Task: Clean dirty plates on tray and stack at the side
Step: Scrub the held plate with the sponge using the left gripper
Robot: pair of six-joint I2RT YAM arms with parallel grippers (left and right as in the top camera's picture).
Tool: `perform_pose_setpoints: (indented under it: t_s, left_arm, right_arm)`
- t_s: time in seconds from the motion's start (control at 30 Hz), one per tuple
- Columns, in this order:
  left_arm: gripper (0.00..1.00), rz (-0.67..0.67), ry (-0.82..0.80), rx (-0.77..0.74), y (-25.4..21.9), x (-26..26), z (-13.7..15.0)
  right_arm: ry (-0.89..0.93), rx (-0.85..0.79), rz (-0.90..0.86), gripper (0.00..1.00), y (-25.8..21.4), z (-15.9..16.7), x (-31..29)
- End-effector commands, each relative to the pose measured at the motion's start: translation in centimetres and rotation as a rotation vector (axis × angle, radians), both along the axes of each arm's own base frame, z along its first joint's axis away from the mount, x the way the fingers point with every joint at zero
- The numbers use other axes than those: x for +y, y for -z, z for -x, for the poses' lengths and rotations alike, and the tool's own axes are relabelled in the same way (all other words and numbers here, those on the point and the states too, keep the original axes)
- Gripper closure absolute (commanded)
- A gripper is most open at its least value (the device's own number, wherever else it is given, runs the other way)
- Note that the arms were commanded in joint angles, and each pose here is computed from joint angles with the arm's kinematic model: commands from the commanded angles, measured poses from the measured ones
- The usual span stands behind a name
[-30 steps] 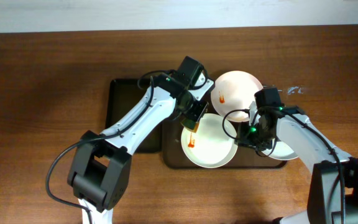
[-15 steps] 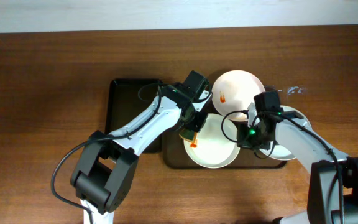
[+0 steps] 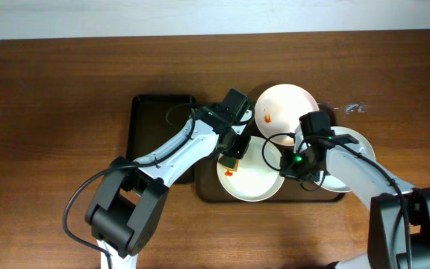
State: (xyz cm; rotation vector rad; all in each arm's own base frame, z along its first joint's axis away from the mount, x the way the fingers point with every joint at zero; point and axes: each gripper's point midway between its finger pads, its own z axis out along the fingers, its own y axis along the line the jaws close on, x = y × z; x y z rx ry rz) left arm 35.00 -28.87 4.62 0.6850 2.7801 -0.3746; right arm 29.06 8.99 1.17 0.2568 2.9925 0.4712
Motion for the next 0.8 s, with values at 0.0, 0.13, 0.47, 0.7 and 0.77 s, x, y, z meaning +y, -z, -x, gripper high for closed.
perform_pose_setpoints:
  t_s: [0.0, 0.13, 0.47, 0.7, 0.77]
  left_arm:
    - [1.00, -0.008, -0.015, -0.025, -0.6, 0.2, -0.2]
    - [0.76, -0.024, -0.023, -0.037, -0.5, 0.4, -0.4]
    - [0.58, -0.079, -0.012, -0.003, 0.2, 1.1, 0.8]
    - [0.87, -0.140, -0.013, -0.001, 2.6, 1.4, 0.6]
    - [0.95, -0.141, -0.012, 0.000, 2.7, 1.3, 0.6]
  right_arm:
    - [-0.016, 0.009, 0.000, 0.93, 0.3, 0.5, 0.9]
    - [-0.017, 0.012, 0.001, 0.92, 0.3, 0.6, 0.9]
    - [-0.017, 0.012, 0.001, 0.90, 0.3, 0.6, 0.9]
    - [-0.017, 0.012, 0.001, 0.90, 0.3, 0.6, 0.9]
    - [-0.017, 0.012, 0.001, 0.90, 0.3, 0.6, 0.9]
